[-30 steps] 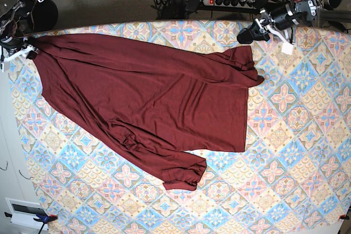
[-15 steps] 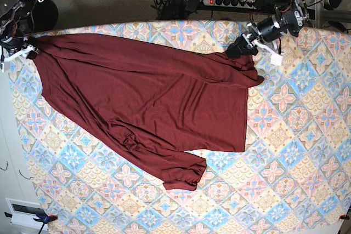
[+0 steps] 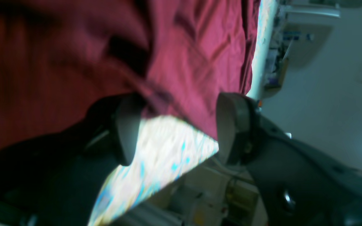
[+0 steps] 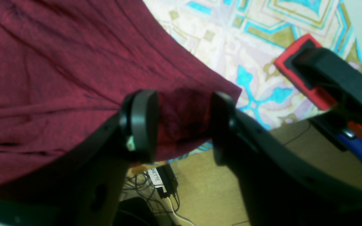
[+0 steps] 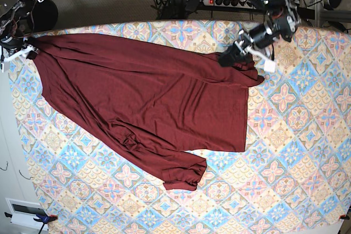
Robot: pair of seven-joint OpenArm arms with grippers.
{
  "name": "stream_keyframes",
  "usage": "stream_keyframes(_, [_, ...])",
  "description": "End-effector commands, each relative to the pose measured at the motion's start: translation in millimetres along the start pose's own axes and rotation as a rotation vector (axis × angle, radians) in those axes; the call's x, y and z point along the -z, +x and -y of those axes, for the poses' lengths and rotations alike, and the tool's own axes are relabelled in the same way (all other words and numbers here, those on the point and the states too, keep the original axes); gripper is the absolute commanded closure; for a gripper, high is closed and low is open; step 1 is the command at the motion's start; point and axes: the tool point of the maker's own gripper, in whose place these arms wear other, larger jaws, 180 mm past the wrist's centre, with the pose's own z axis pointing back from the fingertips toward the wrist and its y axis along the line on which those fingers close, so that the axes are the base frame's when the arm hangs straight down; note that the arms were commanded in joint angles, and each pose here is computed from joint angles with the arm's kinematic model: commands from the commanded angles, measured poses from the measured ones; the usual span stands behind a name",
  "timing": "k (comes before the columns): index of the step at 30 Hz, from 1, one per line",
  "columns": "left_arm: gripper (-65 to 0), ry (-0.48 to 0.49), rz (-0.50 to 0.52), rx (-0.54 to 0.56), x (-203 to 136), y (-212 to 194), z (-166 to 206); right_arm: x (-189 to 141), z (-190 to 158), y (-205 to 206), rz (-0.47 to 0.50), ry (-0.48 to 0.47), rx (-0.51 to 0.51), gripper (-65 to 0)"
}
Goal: Layout the t-shirt on the table in an organized manner, then fold the t-shirt properly
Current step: 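Regrasp the shirt's shoulder edge with the left gripper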
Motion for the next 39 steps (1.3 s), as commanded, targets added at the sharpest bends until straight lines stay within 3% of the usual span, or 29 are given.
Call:
stream_keyframes(1, [-37.8, -0.016, 0.035, 0.032, -13, 10, 7, -9, 4, 19, 0.051, -0.012, -0.023, -26.4])
stream_keyframes(8, [-37.8, 0.069, 0.168, 0.148, -66, 35, 15, -8, 4, 18, 0.05, -0.011, -0.022, -26.4])
stream_keyframes(19, [-37.8, 0.158, 0.206, 0.028, -73, 35, -18, -8, 4, 17, 0.046, -0.011, -0.022, -26.4])
stream_keyframes(24, [-37.8, 0.162, 0.197, -0.002, -60, 41, -28, -10, 11, 2, 0.011, -0.026, -0.027, -26.4])
stream_keyframes(29, [-37.8, 0.156, 0.177, -0.09, -42, 40, -46, -16, 9, 11, 0.037, -0.035, -0.049, -26.4])
stream_keyframes(33, [-37.8, 0.119, 0.17, -0.111, -25, 38, -39, -17, 8, 14, 0.044, -0.037, -0.056, -26.4])
stream_keyframes(39, [-37.5, 0.074, 0.107, -0.055, 13, 32, -13, -17, 8, 14, 0.044, -0.037, -0.056, -26.4])
